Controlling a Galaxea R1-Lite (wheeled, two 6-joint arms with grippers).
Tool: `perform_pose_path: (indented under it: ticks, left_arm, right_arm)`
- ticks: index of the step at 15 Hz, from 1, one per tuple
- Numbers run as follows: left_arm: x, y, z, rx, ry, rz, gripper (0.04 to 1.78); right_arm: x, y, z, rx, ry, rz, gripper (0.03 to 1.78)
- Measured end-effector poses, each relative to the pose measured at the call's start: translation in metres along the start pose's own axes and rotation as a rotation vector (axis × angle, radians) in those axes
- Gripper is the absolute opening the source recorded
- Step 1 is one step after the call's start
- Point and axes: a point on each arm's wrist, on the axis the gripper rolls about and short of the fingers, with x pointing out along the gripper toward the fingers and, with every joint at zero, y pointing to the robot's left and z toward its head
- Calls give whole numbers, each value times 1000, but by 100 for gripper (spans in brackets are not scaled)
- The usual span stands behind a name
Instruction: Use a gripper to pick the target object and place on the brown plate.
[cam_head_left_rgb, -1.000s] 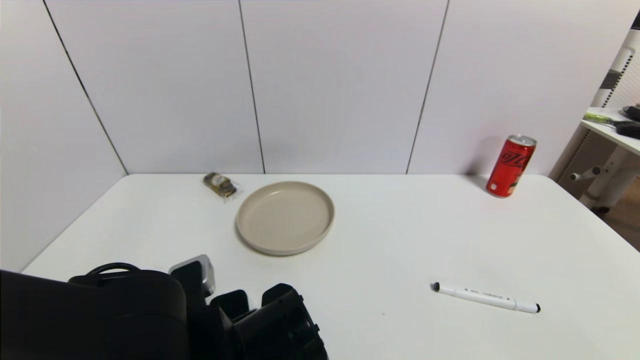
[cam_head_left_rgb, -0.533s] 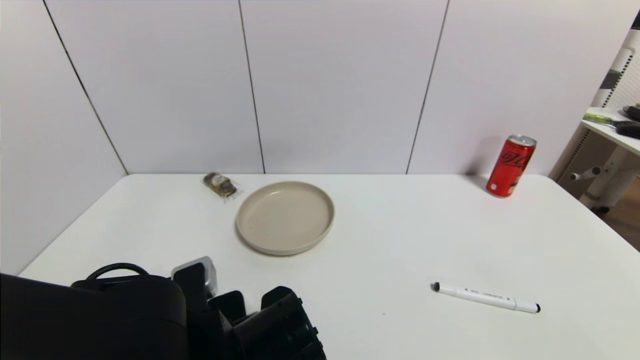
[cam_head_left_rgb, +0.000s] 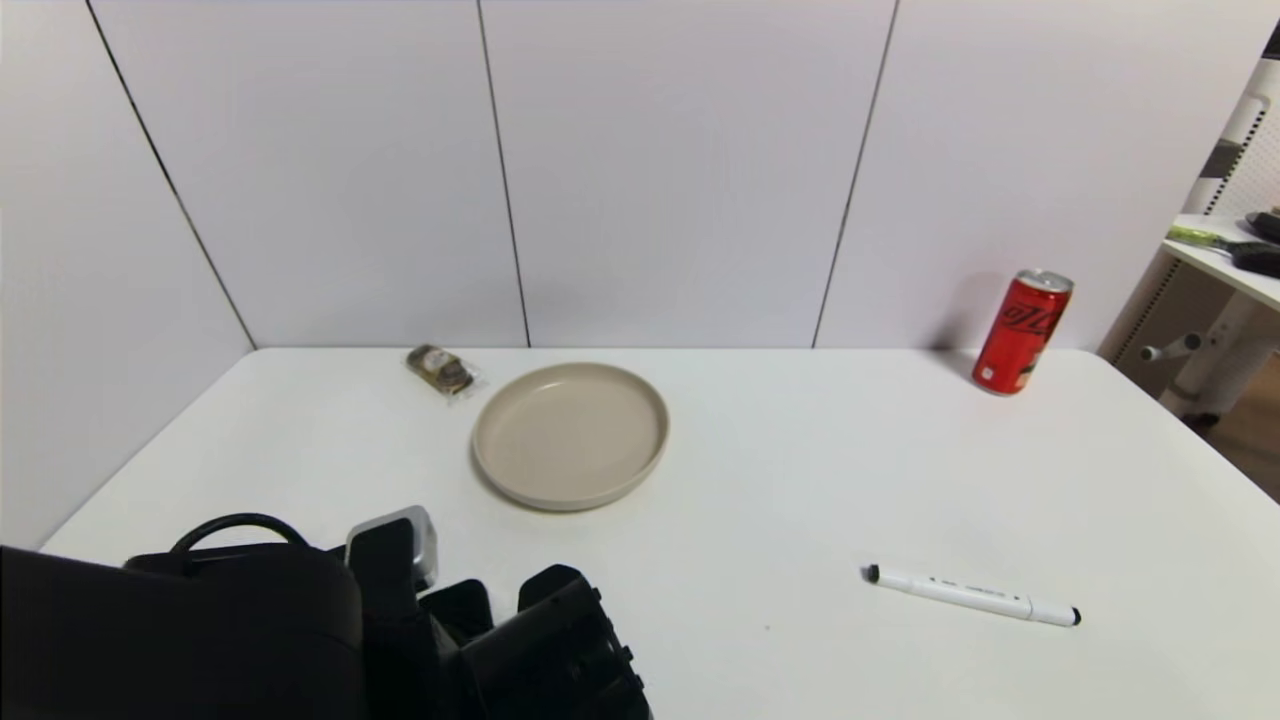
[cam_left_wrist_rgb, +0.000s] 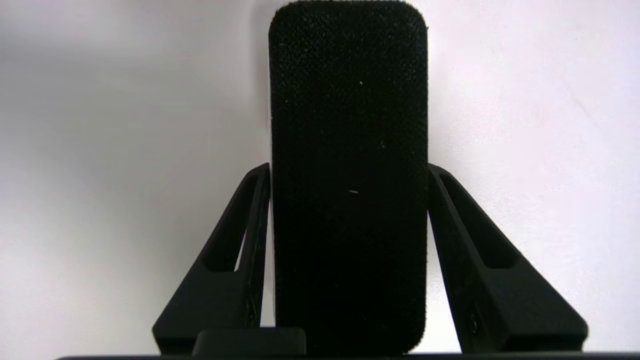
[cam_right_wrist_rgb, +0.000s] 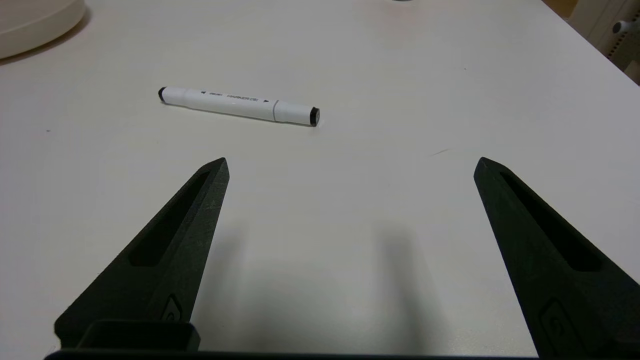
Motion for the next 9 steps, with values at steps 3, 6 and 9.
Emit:
perform_pose_path:
  ticks: [3, 6, 9]
  left_arm:
    - [-9, -1, 20, 98, -22, -40, 87]
    - [-16, -21, 75, 152, -91, -145, 85]
    - [-9, -44, 140, 240, -155, -344, 85]
  right_arm:
    - [0, 0, 0, 0, 0, 0, 169]
    - [0, 0, 0, 0, 0, 0, 169]
    - [0, 0, 0, 0, 0, 0, 169]
